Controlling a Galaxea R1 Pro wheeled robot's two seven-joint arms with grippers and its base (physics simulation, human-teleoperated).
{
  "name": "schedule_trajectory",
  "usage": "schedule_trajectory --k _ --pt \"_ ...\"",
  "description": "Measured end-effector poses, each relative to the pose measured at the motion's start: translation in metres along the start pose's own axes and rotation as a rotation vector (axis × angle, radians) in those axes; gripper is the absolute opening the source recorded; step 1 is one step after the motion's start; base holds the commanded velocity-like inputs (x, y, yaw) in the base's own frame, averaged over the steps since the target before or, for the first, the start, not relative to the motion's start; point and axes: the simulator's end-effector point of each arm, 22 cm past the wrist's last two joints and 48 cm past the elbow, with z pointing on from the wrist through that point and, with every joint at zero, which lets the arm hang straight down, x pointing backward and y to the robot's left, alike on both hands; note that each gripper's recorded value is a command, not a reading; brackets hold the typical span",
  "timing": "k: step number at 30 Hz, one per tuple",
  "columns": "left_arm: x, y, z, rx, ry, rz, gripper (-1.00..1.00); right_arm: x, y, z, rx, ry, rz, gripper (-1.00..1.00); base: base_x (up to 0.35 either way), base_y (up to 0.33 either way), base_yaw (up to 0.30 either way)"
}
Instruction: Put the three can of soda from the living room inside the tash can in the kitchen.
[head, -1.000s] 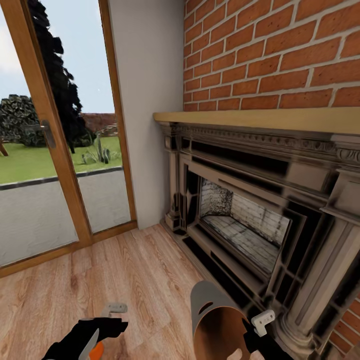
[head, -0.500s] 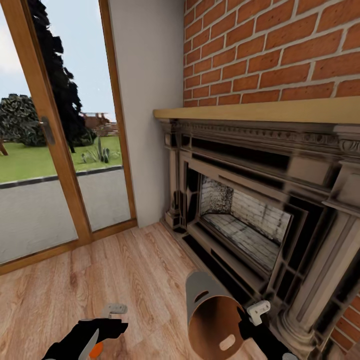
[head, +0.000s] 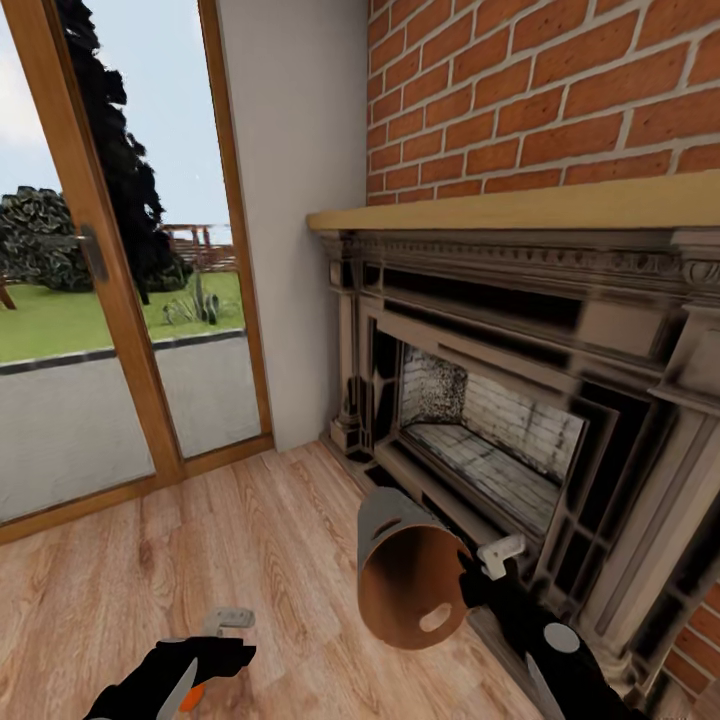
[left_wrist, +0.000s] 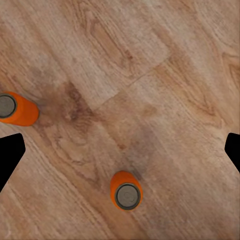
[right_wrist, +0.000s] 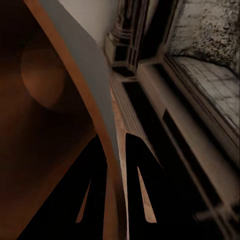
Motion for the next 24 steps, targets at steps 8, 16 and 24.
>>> schedule_trajectory --k 8,16,24 --pt "0.011 0.0 0.013 0.001 0.001 0.001 1.0 -0.033 0.002 -0.002 -0.088 0.055 0.032 -1.0 0.0 0.0 0.0" --pt "0.021 0.001 0.025 0.0 -0.003 0.003 1.0 -0.032 -0.002 0.004 -0.133 0.109 0.093 -1.0 0.0 0.0 0.0" --pt "0.029 -0.001 0.034 0.009 -0.014 0.007 1.0 -0.009 -0.018 0.005 -0.086 0.154 0.052 -1.0 0.0 0.0 0.0"
